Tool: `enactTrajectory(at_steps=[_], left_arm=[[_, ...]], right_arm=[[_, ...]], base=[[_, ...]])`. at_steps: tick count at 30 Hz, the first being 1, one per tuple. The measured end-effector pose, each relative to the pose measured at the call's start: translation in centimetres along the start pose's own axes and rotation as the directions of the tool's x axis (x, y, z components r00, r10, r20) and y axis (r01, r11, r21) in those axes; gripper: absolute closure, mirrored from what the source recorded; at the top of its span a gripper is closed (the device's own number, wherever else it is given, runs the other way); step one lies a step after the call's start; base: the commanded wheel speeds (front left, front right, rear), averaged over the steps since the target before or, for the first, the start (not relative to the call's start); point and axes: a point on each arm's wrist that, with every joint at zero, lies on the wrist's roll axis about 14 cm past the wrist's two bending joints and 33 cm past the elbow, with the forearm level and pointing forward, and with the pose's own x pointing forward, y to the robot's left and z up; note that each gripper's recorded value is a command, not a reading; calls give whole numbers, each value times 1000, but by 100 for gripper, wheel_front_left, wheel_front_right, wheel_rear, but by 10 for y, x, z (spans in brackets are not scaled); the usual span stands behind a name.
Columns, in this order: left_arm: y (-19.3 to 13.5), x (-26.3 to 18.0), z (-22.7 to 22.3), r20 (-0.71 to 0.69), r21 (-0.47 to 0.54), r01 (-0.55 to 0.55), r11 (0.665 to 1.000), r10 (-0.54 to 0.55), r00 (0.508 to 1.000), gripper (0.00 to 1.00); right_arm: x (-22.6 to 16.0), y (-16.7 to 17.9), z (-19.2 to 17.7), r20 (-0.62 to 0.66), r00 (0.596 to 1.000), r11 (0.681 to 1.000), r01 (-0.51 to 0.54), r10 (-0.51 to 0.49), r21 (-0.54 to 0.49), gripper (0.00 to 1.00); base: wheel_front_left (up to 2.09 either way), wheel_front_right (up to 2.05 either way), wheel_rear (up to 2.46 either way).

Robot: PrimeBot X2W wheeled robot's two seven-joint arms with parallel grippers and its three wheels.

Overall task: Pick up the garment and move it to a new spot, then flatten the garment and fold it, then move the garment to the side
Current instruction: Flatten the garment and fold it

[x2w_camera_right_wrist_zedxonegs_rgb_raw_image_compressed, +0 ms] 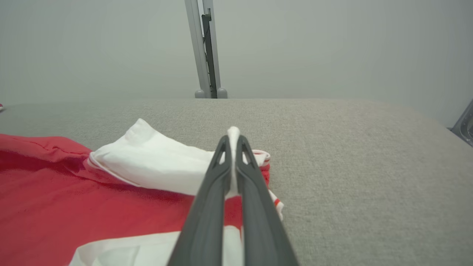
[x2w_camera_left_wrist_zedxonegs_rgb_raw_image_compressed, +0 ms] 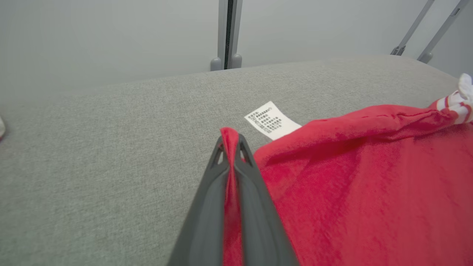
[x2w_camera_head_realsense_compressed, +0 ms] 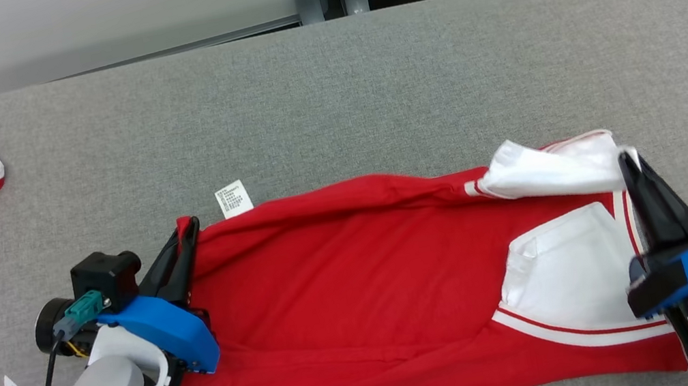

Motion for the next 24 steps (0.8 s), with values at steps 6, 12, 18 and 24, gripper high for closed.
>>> enactTrajectory(at_steps=[6, 12, 18, 24], left_arm=[[2, -6, 10, 41, 11, -19, 1000, 18, 999, 100], [-5, -17, 5, 54, -4, -23, 1000, 23, 998, 100], [-9, -31, -6, 50, -30, -29, 999, 31, 998, 100], [-11, -40, -15, 45, -50, -40, 998, 43, 998, 100]], right_arm=[[-26, -6, -12, -27, 999, 999, 32, -32, 19, 100], [-44, -5, -17, -38, 998, 998, 53, -51, 45, 100], [-56, -6, -26, -61, 996, 996, 70, -66, 64, 100], [-67, -2, -41, -105, 992, 993, 78, -69, 90, 100]], base=[[0, 0, 0], [0, 0, 0], [0, 0, 0], [0, 0, 0]])
